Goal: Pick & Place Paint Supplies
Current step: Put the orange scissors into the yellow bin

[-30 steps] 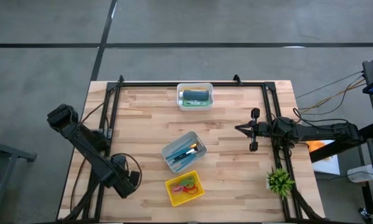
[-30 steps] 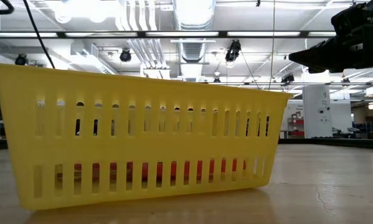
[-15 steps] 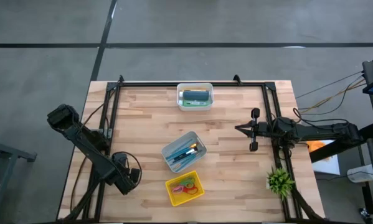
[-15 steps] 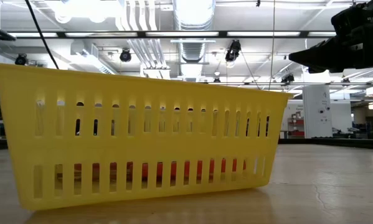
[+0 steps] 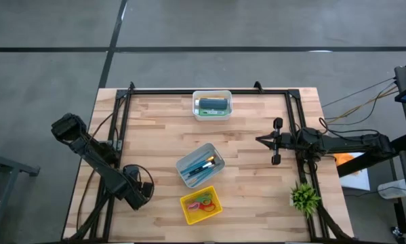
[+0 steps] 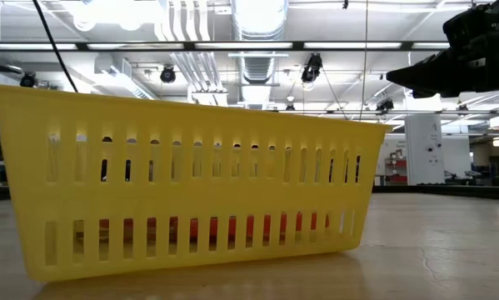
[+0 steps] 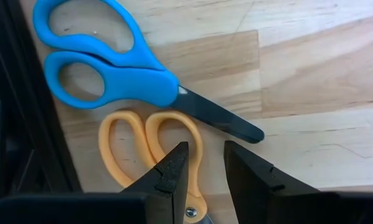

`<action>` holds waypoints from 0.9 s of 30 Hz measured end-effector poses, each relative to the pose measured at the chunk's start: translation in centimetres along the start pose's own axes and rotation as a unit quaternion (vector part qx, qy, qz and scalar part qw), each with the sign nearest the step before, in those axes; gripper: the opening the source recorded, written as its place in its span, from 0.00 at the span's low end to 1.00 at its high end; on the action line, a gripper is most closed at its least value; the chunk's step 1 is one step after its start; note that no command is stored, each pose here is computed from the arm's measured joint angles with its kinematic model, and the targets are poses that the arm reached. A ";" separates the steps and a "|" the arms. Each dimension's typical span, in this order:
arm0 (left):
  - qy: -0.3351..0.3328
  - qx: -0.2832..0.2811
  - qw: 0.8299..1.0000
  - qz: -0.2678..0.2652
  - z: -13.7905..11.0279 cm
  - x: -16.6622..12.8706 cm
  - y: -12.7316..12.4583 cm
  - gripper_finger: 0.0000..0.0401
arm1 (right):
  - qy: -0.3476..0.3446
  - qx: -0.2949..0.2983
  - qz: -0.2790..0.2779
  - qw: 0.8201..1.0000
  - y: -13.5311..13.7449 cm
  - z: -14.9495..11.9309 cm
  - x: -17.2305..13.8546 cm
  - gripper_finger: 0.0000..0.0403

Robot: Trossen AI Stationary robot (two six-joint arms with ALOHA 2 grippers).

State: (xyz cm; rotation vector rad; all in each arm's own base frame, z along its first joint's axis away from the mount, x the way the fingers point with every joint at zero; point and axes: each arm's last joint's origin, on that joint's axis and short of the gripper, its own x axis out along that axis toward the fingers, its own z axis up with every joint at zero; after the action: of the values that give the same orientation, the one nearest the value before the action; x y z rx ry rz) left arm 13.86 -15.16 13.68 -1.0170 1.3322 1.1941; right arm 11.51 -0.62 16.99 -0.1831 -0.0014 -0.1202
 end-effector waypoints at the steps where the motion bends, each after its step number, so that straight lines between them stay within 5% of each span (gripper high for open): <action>1: -0.001 0.000 1.000 -0.001 0.0 0.0 0.0 0.26 | 0.000 0.000 0.000 1.000 0.0 0.0 0.0 0.04; 27: -0.005 0.018 1.000 -0.026 -0.1 0.1 -0.3 0.24 | 0.000 0.000 0.000 1.000 0.0 0.0 0.0 0.04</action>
State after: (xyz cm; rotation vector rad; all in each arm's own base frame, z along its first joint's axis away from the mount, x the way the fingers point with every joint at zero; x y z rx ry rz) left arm 14.13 -15.29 13.55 -1.0128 1.3077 1.1319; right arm 11.51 -0.62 16.99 -0.1831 -0.0012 -0.1201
